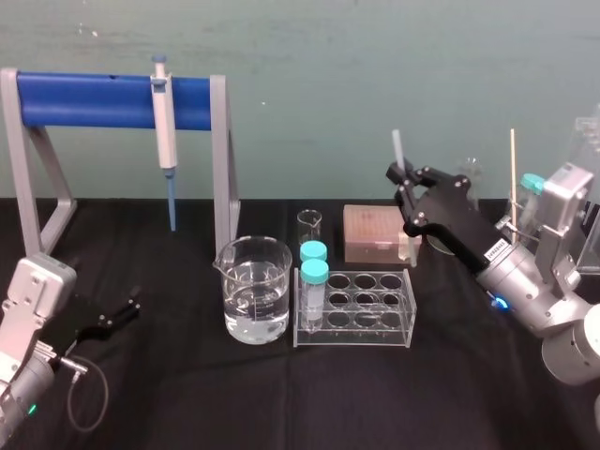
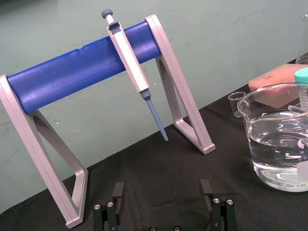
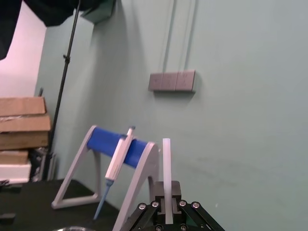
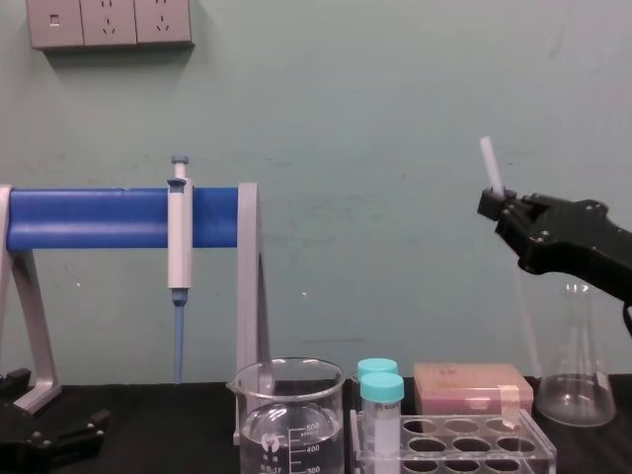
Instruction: Pick up the stirring rod with one hand, then place it down.
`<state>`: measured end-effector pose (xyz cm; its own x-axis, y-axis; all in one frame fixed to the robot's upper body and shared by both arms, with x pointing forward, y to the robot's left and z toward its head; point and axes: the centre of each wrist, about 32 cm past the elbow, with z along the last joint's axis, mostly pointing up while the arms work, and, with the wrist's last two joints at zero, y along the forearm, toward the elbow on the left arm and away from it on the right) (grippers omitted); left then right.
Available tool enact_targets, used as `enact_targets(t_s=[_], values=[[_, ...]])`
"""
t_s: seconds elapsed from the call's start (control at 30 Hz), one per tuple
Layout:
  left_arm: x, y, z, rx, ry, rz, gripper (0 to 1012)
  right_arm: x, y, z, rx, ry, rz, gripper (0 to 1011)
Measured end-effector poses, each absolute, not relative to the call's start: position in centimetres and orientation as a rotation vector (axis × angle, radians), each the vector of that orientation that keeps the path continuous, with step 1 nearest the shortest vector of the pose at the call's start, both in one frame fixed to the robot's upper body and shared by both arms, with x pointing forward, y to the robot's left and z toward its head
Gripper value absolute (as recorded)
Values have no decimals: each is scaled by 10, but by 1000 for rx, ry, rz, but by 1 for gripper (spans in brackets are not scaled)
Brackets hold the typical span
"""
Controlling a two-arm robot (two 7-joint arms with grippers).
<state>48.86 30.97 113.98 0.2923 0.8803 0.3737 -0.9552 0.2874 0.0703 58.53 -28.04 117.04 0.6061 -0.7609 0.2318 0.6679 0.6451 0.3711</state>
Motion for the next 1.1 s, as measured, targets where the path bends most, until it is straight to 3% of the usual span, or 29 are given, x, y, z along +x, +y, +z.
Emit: enact_targets(t_s=[0.3,0.63,1.1], values=[[489,310,1140,304,-285,1248,1000,570,-278,1161,290,-409,-902,72],[489,310,1140,304,-285,1248,1000,546,-279,1152,242,-278,-1030,72],[489,310,1140,304,-285,1248,1000,538,-281,1147,198,-324,-1091,72]])
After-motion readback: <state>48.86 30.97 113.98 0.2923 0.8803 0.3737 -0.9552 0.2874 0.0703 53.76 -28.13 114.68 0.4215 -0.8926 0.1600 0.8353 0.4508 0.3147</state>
